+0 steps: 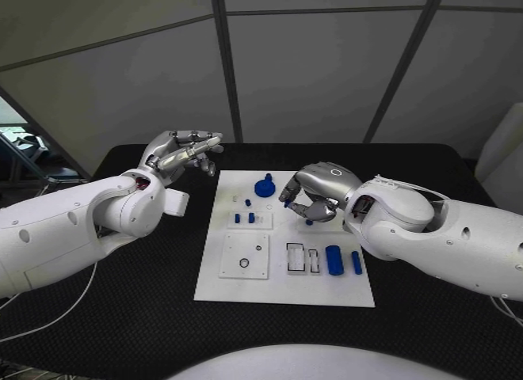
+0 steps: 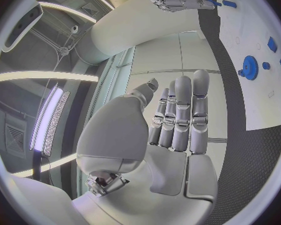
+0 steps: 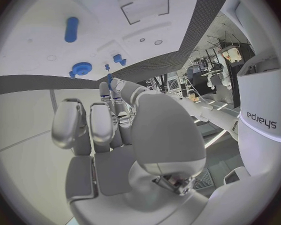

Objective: Assemble the parts on the task board

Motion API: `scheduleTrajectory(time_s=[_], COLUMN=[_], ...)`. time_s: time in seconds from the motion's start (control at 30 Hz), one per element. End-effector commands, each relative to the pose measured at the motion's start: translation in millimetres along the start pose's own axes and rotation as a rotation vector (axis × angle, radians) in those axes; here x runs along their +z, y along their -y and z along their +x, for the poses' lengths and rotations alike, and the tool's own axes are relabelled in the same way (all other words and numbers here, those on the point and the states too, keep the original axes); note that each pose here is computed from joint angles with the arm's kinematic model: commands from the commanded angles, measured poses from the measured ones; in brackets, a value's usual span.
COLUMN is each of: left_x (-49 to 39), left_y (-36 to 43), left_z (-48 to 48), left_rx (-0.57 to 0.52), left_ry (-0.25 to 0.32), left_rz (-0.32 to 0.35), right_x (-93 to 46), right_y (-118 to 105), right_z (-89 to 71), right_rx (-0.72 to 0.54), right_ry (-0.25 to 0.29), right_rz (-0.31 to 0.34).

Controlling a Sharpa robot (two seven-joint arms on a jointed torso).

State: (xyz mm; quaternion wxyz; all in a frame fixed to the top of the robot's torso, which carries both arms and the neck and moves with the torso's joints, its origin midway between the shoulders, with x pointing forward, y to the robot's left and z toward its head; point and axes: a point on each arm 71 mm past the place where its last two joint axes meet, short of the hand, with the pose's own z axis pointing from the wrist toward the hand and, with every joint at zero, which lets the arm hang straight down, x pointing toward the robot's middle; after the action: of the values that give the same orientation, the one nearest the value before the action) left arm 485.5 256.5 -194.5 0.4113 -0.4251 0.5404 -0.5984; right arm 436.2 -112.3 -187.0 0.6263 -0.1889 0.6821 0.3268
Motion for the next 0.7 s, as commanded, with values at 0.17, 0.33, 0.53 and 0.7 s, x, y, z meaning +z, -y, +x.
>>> scheduleTrajectory(time_s=[0.17, 0.33, 0.53, 0.7], left_x=[2.1, 2.9, 3.8, 4.4], left_y=[0.5, 0.4, 0.4, 0.4], left_z=[5.3, 7.2, 9.9, 11.9], left_rx=[-0.014, -0.016, -0.019, -0.021], left_ry=[-0.019, -0.023, -0.027, -0.032], left_rz=[0.003, 0.003, 0.004, 0.005], right_x=[12.7, 17.9, 21.7, 23.2], right_y=[-17.1, -25.7, -31.8, -32.5], right_z=[21.0, 40.3, 55.4, 62.3], right_rx=[0.070, 0.096, 0.106, 0.106], right_ry=[-0.035, -0.066, -0.092, -0.110], right_rz=[-0.047, -0.063, -0.076, -0.076])
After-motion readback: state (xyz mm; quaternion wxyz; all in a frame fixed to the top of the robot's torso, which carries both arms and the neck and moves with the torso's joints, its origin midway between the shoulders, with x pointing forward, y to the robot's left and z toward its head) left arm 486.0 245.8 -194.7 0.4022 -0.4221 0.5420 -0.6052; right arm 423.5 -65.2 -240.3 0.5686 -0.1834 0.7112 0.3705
